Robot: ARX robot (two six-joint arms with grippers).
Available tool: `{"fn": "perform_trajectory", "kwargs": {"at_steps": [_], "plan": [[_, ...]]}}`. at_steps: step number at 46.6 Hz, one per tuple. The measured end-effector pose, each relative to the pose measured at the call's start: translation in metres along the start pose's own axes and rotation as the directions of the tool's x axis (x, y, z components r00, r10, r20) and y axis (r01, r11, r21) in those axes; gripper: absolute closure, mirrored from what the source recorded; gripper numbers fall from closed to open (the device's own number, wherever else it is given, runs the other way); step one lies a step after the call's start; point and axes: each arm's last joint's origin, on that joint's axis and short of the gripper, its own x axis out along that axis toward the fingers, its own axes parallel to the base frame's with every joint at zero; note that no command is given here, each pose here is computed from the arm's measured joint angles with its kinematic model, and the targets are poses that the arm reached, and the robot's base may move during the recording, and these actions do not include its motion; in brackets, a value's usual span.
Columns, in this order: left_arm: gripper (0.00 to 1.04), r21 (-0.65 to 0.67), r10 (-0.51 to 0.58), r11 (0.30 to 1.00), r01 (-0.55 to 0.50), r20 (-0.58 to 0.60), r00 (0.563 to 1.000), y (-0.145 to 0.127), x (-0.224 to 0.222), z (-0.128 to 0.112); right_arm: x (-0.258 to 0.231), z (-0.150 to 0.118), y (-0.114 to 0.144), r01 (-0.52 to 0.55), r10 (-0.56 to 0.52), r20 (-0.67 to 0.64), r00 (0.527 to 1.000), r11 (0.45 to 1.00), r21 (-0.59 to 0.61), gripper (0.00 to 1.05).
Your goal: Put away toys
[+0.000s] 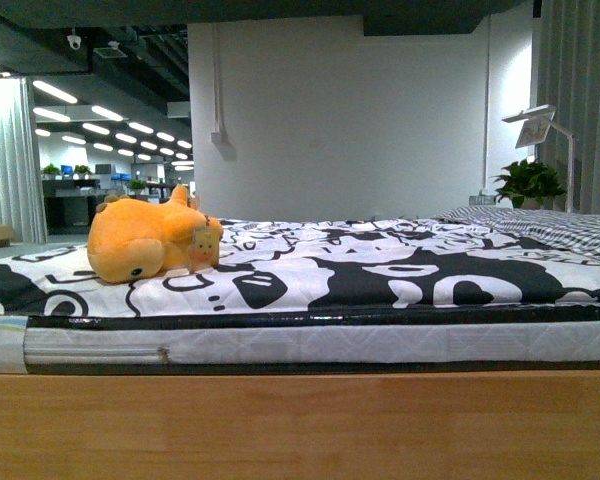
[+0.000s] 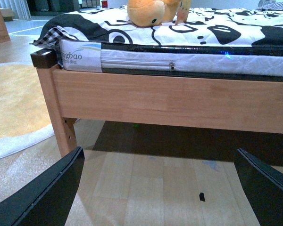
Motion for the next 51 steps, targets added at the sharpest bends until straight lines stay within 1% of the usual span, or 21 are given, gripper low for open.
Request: {"fn": "perform_trajectory", "kwargs": {"at_steps": [51], "plan": [[0.06, 0.000, 0.000, 1.000, 0.000, 0.000, 1.000, 0.0001, 0.0000, 0.0000, 0.0000, 0.0000, -0.0001, 0.003, -0.003, 0.000, 1.000, 1.000, 0.000, 0.06]]}}
